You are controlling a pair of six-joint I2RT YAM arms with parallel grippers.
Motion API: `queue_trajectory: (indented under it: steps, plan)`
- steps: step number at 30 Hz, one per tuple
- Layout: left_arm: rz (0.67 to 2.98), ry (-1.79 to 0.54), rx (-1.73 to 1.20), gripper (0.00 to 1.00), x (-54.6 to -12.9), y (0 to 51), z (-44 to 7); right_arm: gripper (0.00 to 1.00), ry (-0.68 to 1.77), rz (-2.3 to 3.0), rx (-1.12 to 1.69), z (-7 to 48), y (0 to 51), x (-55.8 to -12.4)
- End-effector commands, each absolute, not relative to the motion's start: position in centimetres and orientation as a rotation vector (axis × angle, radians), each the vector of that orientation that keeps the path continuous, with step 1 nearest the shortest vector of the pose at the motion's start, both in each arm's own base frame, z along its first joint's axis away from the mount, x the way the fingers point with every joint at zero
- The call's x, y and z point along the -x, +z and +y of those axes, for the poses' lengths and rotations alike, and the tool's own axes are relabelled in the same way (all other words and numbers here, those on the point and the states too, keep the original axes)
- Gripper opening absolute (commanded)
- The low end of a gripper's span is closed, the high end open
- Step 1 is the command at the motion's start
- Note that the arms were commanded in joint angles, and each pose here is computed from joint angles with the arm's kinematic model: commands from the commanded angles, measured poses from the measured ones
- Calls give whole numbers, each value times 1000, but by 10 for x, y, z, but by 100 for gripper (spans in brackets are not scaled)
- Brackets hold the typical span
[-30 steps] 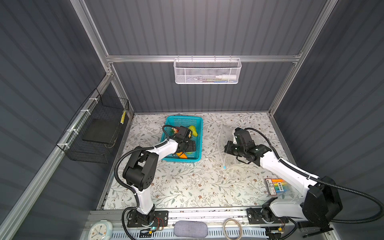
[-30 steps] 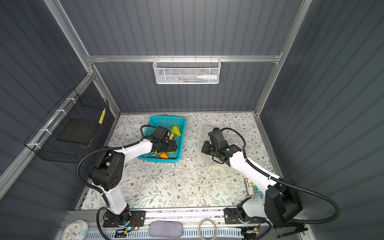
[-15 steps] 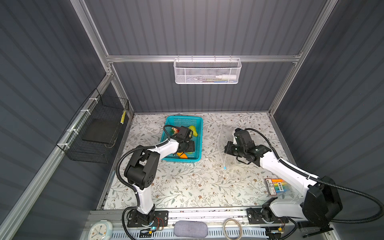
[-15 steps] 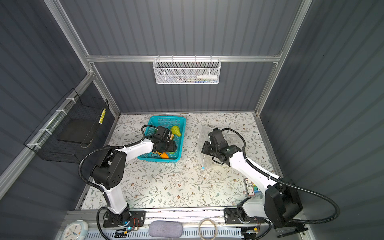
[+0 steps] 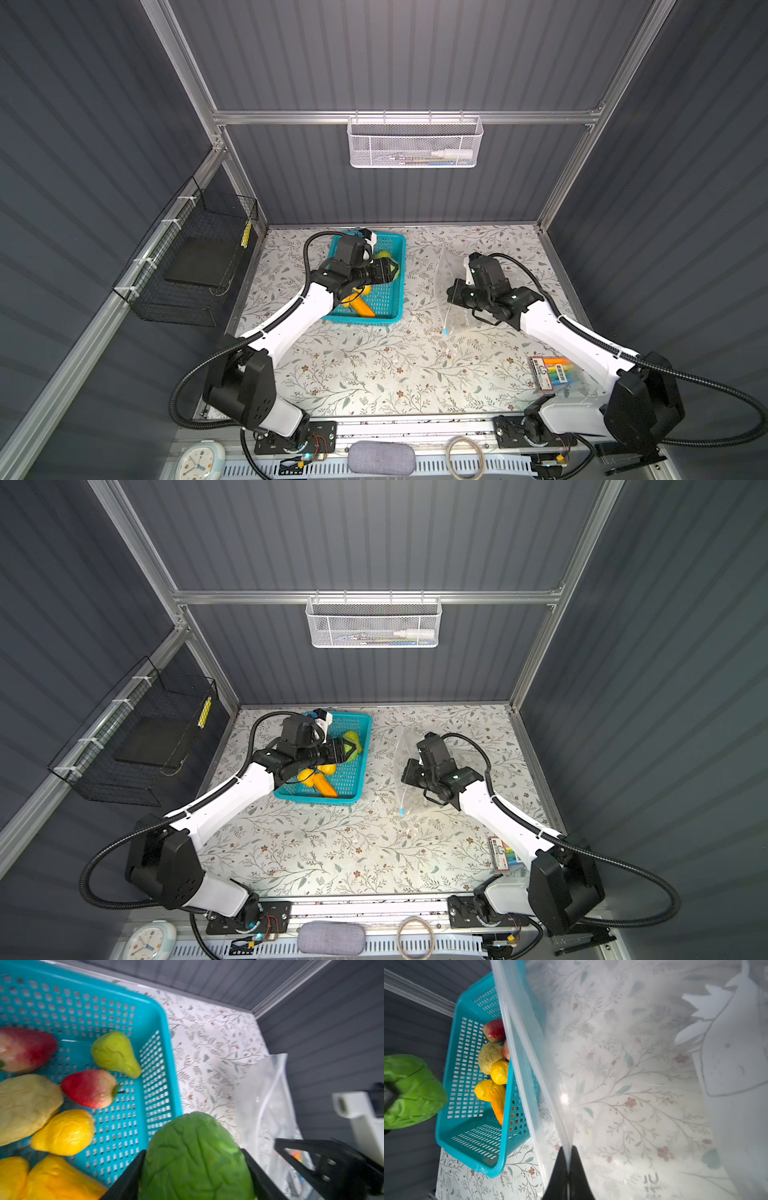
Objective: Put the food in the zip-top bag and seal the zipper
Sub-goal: 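Carry the green chayote with the left gripper to the bag mouth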
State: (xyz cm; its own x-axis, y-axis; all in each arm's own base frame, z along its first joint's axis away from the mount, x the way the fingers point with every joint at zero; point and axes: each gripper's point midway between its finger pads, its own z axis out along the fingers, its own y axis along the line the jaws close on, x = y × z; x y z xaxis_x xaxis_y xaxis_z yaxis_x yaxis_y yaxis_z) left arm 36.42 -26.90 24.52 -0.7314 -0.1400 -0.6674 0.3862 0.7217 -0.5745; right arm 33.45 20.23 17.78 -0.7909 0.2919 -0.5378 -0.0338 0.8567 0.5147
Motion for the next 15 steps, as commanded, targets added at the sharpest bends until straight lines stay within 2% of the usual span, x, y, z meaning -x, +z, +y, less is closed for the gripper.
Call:
queue_trajectory:
  steps: [1,8,15]
  plan:
    - [2047,-1244,-268,54,-339,295,-302,0,764,2361,-168,216,195,-343]
    - [1911,-1540,-294,53,-318,318,-339,0,872,2334,-132,230,205,-344]
    - [1929,-1614,-298,52,-315,302,-362,0,1045,2263,-65,248,222,-336]
